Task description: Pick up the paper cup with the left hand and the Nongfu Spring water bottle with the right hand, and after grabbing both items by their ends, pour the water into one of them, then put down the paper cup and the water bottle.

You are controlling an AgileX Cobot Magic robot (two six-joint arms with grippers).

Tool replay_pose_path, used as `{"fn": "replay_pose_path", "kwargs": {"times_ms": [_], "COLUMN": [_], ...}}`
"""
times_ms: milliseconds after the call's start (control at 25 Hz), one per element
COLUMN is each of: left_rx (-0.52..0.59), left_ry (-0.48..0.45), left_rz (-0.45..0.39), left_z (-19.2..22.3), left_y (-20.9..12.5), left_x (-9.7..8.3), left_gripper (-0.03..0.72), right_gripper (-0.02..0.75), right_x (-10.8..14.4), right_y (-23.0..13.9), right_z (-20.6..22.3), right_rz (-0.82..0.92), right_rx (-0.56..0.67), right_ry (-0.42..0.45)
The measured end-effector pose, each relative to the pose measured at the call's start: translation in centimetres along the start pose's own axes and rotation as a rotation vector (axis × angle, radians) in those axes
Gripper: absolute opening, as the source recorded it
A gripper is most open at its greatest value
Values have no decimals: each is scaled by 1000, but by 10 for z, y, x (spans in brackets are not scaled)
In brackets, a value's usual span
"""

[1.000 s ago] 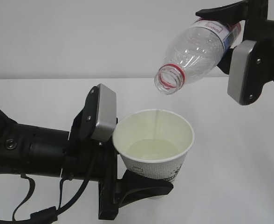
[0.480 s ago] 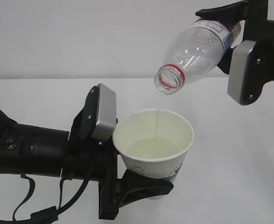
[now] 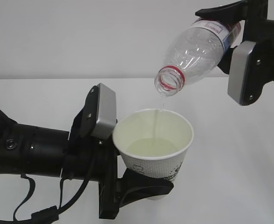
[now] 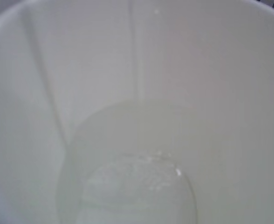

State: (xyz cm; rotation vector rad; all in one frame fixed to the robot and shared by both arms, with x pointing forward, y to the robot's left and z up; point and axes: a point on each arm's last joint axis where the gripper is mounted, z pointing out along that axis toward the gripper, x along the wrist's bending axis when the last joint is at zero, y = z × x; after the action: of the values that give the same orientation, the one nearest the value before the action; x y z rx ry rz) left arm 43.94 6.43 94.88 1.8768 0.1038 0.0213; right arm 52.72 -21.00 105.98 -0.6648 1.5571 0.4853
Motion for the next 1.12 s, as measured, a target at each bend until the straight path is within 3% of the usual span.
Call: {"fn": "replay_pose_path", "kwargs": {"times_ms": [1120], "left_rx": [0], "left_ry": [0], "left_rz": [-2], "left_z": [0], "left_y": [0], "left_x": [0], "left_gripper": [525], "right_gripper": [477], "right_x": [-1], "right_y": [0], "right_z": [0], "right_rz": [-16], "right_rx": [3], "right_ry": [-5]}}
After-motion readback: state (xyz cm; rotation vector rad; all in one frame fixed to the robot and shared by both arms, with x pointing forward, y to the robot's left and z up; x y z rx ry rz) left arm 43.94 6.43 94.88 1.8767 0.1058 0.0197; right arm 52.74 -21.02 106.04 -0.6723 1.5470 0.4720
